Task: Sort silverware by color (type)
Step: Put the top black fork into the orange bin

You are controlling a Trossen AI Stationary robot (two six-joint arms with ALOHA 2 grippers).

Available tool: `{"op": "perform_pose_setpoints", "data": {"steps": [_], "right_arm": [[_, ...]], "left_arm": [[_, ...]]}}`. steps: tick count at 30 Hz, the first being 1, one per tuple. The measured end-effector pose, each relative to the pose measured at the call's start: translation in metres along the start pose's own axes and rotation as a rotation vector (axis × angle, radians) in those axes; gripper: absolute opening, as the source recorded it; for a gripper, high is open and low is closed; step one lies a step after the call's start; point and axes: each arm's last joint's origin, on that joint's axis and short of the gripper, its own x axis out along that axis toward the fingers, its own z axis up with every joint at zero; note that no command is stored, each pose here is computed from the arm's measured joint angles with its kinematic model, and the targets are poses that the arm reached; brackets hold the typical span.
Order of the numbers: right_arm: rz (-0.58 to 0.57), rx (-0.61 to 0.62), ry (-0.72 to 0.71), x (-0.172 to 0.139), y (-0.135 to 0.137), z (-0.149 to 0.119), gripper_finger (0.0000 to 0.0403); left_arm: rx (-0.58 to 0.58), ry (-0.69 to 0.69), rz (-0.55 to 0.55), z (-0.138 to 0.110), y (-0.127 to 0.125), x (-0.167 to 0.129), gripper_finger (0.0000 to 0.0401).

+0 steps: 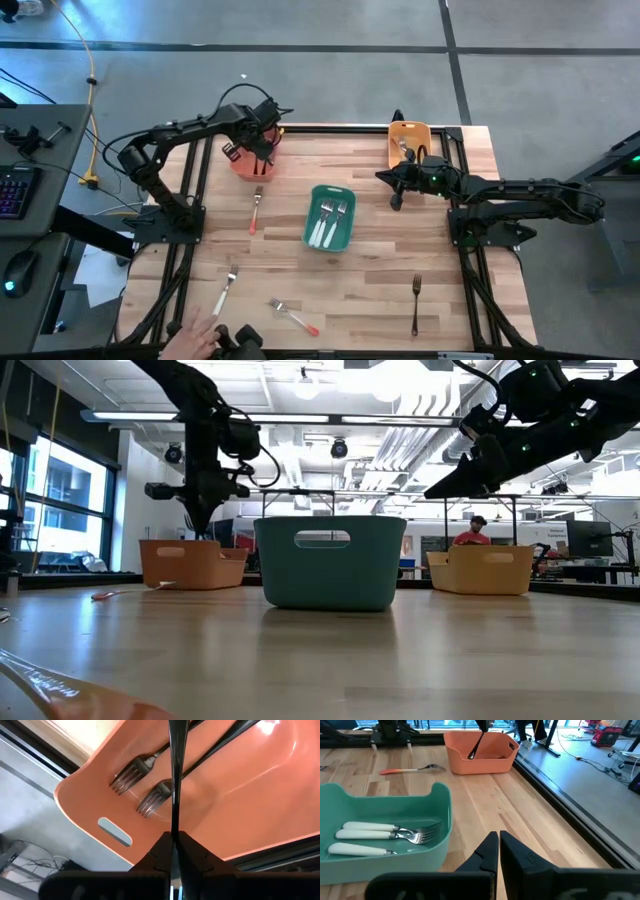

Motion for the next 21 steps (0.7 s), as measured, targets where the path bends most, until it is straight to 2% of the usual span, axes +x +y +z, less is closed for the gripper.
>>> {"op": "perform_pose_setpoints", "data": {"steps": [7, 15, 21], "right_arm": [[-0.001, -0.012, -0.009, 0.0, -0.0001, 0.0009, 0.0], [-0.001, -0.012, -0.008, 0.0, -0.0001, 0.0008, 0.0], [-0.001, -0.012, -0.008, 0.0, -0.0001, 0.0008, 0.0]], "left_arm": [[-0.019, -0.073, -0.004, 0.0017, -0.0002, 0.0004, 0.0005], [0.027, -0.034, -0.002, -0.0009, 0.0002, 0.0014, 0.0005], [0.023, -0.077, -0.002, 0.0004, 0.0002, 0.0015, 0.0006]]}}
